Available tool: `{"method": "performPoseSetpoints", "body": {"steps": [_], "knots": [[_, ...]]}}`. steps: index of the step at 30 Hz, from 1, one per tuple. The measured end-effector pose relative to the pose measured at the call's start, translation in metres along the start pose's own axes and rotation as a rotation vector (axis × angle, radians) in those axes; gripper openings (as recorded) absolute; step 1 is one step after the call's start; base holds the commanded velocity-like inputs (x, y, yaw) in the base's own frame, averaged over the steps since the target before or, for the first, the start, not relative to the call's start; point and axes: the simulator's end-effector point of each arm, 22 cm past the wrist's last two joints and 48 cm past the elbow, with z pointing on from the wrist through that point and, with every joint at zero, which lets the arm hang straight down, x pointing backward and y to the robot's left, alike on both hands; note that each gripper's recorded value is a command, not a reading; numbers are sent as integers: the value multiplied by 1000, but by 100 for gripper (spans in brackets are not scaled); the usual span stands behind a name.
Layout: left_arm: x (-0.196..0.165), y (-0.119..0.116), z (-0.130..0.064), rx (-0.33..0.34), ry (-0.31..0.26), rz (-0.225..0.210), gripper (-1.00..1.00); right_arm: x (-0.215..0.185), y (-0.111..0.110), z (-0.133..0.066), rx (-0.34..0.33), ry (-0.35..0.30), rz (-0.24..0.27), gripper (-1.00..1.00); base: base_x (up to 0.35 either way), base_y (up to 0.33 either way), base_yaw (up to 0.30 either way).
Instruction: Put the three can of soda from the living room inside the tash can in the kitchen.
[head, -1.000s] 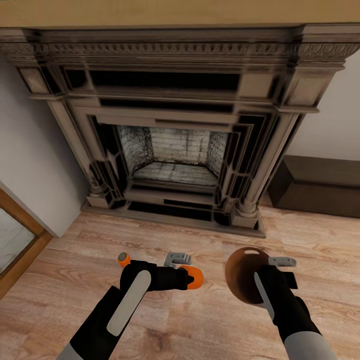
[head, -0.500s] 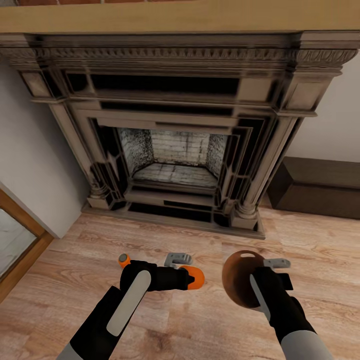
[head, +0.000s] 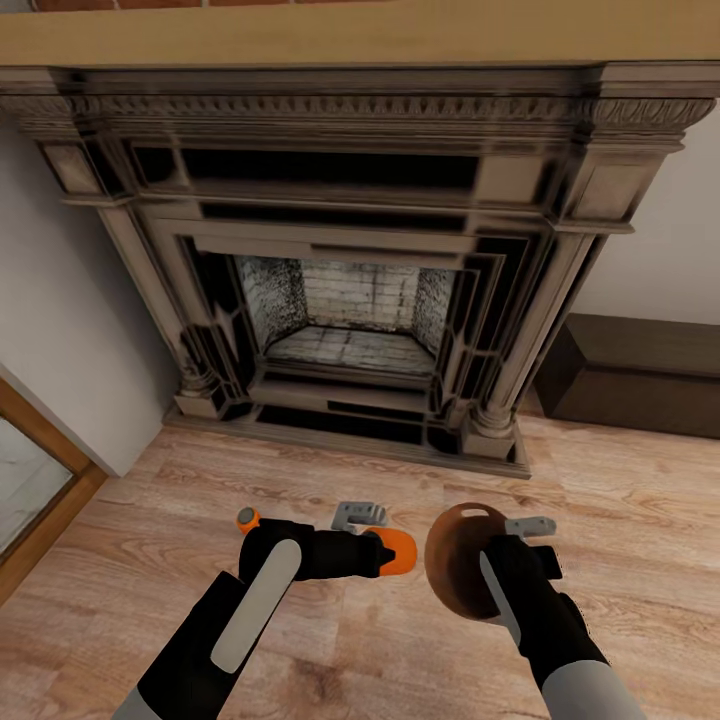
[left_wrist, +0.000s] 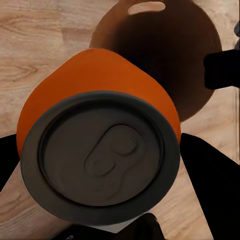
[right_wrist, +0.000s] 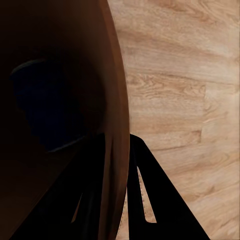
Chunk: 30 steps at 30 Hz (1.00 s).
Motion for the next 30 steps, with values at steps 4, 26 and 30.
{"method": "performPoseSetpoints", "body": {"steps": [4,26,30], "knots": [[0,-9,0,40,0,0,-100,-2,15,-7,-20,-6,-10,-100,0,0,0],[13,3,17,26,22,-39,-100,-12,56,-33,-65,-51,-57,-100,0,0,0],[13,6,23,21,14,-54,-100,-13,57,-35,-62,-52,-63,-100,0,0,0]]}}
